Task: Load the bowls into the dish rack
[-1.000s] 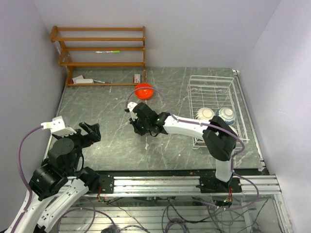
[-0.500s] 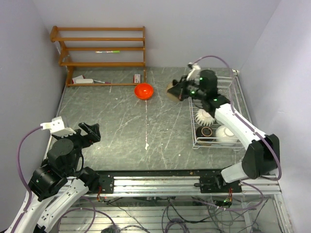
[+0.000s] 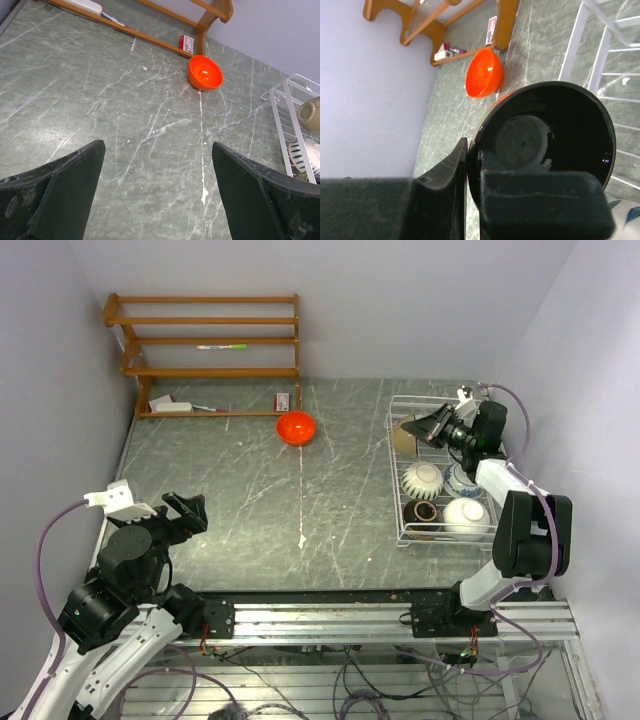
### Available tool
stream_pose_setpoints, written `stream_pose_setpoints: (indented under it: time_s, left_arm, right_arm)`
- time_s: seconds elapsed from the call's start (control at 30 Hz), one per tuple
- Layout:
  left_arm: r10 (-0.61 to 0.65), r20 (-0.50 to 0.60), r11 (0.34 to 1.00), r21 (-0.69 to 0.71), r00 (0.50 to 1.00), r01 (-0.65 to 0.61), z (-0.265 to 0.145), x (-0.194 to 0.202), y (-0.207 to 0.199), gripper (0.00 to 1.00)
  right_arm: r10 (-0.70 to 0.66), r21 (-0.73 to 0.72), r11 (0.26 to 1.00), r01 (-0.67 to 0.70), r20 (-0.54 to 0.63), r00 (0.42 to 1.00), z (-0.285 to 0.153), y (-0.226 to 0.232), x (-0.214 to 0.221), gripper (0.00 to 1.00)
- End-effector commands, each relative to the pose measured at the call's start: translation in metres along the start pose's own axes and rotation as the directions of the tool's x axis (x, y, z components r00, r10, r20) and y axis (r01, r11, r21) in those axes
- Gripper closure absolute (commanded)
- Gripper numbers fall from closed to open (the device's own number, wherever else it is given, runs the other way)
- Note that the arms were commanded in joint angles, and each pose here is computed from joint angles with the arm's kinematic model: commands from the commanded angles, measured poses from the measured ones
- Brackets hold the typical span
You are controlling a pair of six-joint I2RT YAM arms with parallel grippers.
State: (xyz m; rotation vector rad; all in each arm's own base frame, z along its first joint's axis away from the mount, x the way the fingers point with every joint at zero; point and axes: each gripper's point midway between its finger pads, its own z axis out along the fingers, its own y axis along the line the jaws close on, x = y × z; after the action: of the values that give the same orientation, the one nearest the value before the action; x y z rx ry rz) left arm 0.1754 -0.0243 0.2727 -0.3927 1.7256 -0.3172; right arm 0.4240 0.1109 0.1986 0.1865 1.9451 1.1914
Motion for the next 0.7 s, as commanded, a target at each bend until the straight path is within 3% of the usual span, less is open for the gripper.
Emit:
stream_pose_setpoints:
  time_s: [0.0, 0.23, 0.47, 0.67]
  left_arm:
    - [-0.018, 0.027, 1.0, 0.007, 0.999, 0.018, -0.002, -0.009, -0.003, 0.01]
    - [-0.009, 0.026, 1.0, 0.011, 1.0, 0.008, 0.0, -0.008, -0.004, 0.01]
    - [0.003, 0.013, 1.0, -0.009, 1.0, -0.003, 0.002, -0.007, -0.003, 0.01]
    - [-0.012, 0.029, 1.0, -0.012, 0.999, 0.013, 0.0, -0.009, 0.0, 0.01]
  right_arm:
    - [-0.026, -0.101, 0.994, 0.033, 0.067, 0.997, -0.008, 0.011, -0.033, 1.0]
    - [0.1, -0.148, 0.985, -0.091, 0.05, 0.994, 0.001, -0.027, -0.033, 1.0]
    - [0.096, -0.184, 0.98, -0.077, 0.094, 0.991, 0.01, -0.033, -0.057, 1.0]
    - [0.196, -0.254, 0.952, -0.171, 0.08, 0.977, 0.021, -0.051, -0.054, 1.0]
